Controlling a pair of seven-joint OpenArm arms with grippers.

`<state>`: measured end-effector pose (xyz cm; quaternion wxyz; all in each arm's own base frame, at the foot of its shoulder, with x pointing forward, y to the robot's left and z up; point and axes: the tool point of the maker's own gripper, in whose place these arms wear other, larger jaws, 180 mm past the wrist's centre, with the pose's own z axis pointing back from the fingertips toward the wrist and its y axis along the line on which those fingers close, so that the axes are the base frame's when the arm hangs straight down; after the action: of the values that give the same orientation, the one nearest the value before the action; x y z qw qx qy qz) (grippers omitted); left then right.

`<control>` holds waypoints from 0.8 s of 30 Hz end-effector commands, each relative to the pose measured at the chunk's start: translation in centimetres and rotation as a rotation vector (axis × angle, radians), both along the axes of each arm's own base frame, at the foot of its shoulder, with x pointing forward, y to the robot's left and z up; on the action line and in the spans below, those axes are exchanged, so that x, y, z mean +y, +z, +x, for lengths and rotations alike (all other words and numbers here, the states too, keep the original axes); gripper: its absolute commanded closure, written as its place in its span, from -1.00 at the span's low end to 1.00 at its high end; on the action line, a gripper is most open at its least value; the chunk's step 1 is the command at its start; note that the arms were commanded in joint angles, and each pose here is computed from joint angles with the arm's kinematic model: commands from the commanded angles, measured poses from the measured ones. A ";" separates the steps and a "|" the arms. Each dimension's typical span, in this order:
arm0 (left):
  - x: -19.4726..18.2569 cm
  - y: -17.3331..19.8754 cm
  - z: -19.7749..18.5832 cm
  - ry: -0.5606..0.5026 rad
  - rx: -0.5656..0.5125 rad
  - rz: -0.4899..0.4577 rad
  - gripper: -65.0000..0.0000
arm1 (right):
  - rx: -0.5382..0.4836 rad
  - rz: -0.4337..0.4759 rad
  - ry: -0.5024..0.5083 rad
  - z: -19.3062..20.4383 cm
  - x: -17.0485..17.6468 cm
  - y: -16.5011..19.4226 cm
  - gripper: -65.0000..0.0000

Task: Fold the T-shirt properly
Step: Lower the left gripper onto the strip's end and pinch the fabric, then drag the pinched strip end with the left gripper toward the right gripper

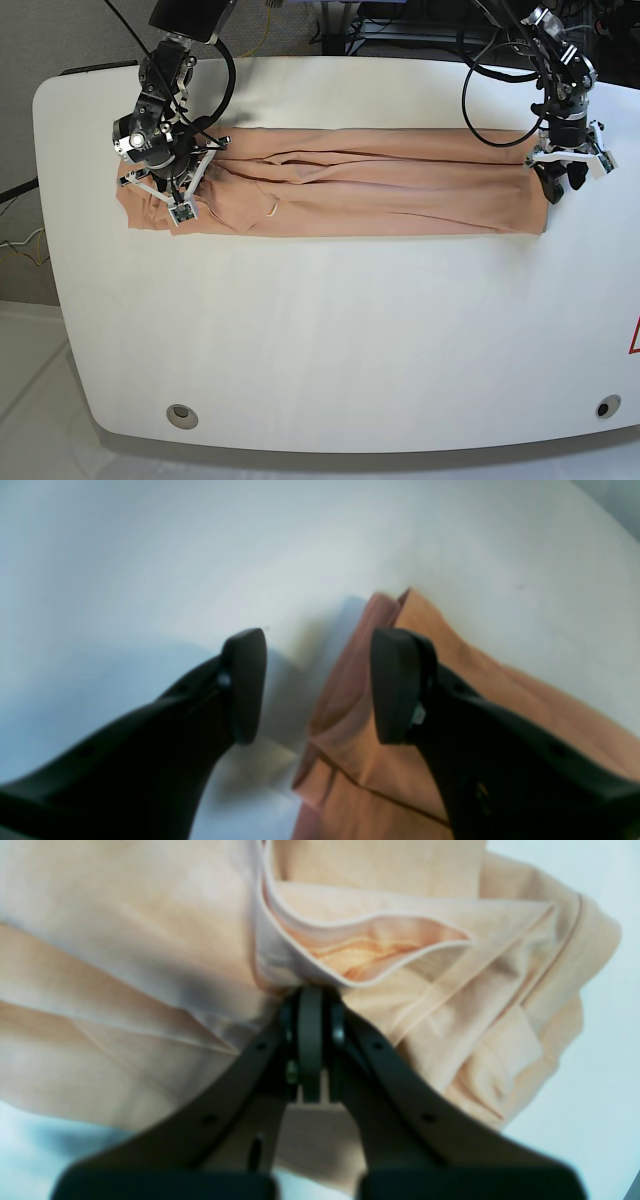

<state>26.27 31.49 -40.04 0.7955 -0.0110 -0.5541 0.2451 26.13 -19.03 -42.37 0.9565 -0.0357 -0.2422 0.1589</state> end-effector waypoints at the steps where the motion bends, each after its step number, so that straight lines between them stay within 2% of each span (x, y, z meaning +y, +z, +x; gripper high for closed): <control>1: 0.8 0.4 0.3 -0.001 -0.021 0.009 0.06 | 0.048 -0.038 -0.003 -0.9 -0.8 -0.3 0.93; 18: 0.5 -2.4 0.0 0.002 0.033 -0.051 0.06 | 0.047 -0.038 -0.003 -0.8 -0.8 -0.3 0.93; 24: -1.0 -2.5 0.8 -0.042 0.034 -0.055 0.06 | 0.047 -0.038 -0.003 -0.8 -0.8 -0.3 0.93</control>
<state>27.15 31.35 -41.78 0.7932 -0.0336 -0.5533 0.2520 26.14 -19.09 -42.36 0.9564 -0.0361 -0.2423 0.1591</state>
